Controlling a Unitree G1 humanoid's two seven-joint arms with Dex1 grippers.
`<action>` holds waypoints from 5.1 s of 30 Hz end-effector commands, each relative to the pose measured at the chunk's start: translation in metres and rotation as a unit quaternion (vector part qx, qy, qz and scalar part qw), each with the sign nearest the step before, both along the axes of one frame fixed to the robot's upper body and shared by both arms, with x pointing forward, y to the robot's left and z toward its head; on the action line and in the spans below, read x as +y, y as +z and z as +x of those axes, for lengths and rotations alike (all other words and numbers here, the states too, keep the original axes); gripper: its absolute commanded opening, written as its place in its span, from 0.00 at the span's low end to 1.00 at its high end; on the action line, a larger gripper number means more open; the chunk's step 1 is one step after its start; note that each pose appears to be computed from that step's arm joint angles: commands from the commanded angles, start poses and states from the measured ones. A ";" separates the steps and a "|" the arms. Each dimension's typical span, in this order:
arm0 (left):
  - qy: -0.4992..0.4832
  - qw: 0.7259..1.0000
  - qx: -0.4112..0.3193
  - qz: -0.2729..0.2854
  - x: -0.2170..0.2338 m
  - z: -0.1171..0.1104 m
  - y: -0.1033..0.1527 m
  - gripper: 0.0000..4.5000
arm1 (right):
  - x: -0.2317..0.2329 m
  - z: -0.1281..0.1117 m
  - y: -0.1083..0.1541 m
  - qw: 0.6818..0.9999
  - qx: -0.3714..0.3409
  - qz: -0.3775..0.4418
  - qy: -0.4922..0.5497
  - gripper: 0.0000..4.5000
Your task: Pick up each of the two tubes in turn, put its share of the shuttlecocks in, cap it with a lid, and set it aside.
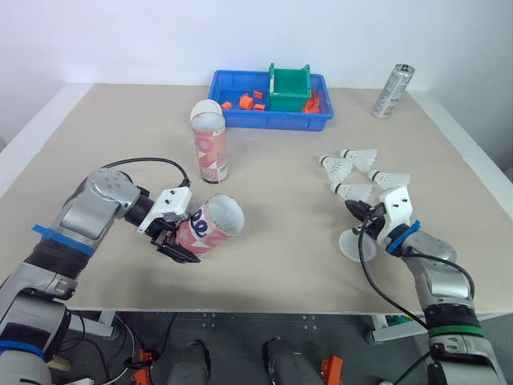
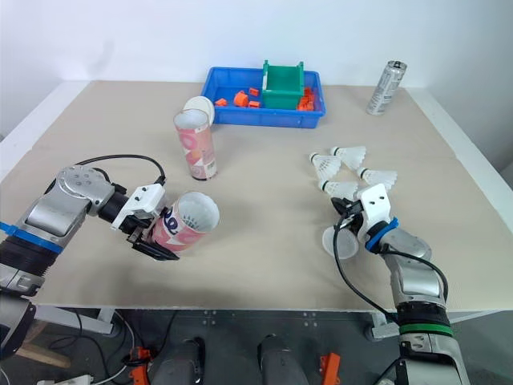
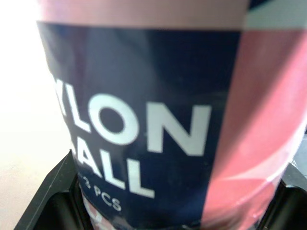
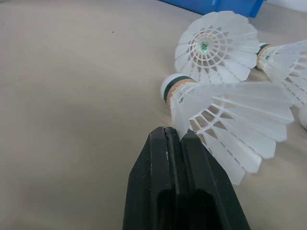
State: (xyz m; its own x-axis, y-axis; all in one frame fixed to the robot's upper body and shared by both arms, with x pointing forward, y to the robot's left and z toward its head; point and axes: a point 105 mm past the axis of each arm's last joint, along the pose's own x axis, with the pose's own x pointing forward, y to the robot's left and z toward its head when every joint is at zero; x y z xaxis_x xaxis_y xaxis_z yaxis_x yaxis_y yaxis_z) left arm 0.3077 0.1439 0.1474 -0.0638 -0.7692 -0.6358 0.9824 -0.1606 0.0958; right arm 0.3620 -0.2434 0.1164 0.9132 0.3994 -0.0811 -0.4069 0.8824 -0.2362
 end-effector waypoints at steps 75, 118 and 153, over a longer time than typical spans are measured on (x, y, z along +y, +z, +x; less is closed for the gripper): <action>-0.031 0.999 -0.004 -0.024 -0.025 0.006 0.015 0.79 | 0.208 -0.096 0.143 0.822 -0.120 -0.127 0.542 0.01; -0.047 0.998 0.001 -0.052 -0.036 -0.005 0.006 0.79 | 0.162 -0.067 0.172 0.767 -0.023 -0.301 0.567 0.01; 0.028 0.960 -0.014 -0.277 -0.123 0.003 -0.041 0.79 | 0.000 -0.014 0.045 0.837 0.256 -0.358 0.325 0.78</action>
